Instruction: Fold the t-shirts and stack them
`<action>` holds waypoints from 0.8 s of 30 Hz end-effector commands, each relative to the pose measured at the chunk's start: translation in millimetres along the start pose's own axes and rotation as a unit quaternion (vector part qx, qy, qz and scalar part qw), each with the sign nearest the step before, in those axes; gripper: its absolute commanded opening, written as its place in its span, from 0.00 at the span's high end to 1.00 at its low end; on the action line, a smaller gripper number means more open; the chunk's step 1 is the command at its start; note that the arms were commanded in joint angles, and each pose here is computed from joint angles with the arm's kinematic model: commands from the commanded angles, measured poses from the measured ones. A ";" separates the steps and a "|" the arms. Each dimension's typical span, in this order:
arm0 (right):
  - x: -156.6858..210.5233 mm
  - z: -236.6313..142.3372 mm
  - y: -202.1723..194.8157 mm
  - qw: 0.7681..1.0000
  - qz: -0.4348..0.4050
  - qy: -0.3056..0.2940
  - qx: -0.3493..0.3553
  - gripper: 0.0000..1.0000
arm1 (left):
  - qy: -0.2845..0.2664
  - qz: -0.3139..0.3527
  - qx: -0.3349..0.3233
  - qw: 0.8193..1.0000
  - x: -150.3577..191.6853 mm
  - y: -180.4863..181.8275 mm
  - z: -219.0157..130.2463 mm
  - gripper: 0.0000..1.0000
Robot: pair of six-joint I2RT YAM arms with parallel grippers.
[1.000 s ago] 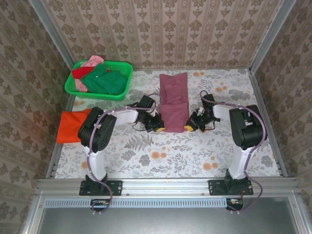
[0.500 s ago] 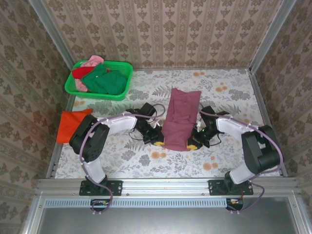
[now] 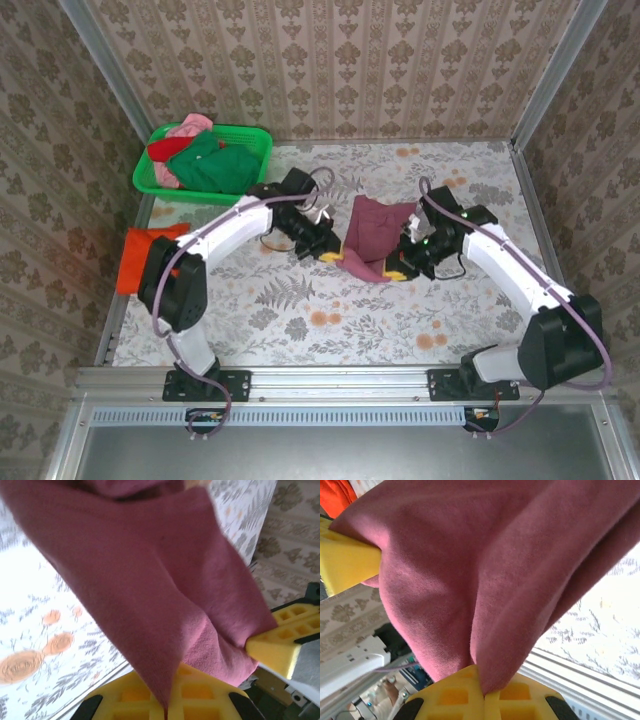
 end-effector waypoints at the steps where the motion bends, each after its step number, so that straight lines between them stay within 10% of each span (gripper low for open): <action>1: -25.9 -5.8 -4.2 0.999 0.031 -0.014 0.005 1.00 | 0.008 -0.004 -0.004 1.000 -19.9 -7.4 -0.3 1.00; 17: -160.7 -7.8 -53.0 0.991 0.097 -0.086 0.018 1.00 | -0.019 0.031 0.076 0.996 -159.9 -57.6 10.0 0.96; 24: -184.1 -0.4 -87.8 0.981 0.160 -0.097 0.048 0.99 | -0.004 0.021 0.145 0.989 -191.9 -67.0 24.7 0.51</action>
Point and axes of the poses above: each hand's point on the last joint's axis, 136 mm out from that joint toward the fingers, its own z axis out along the fingers, its own y axis along the line the jaws close on, x = y × z, the point moved 5 cm from there along -z, back along the fingers, and after that the axes turned 12 degrees about -z, right-handed, at the moved point
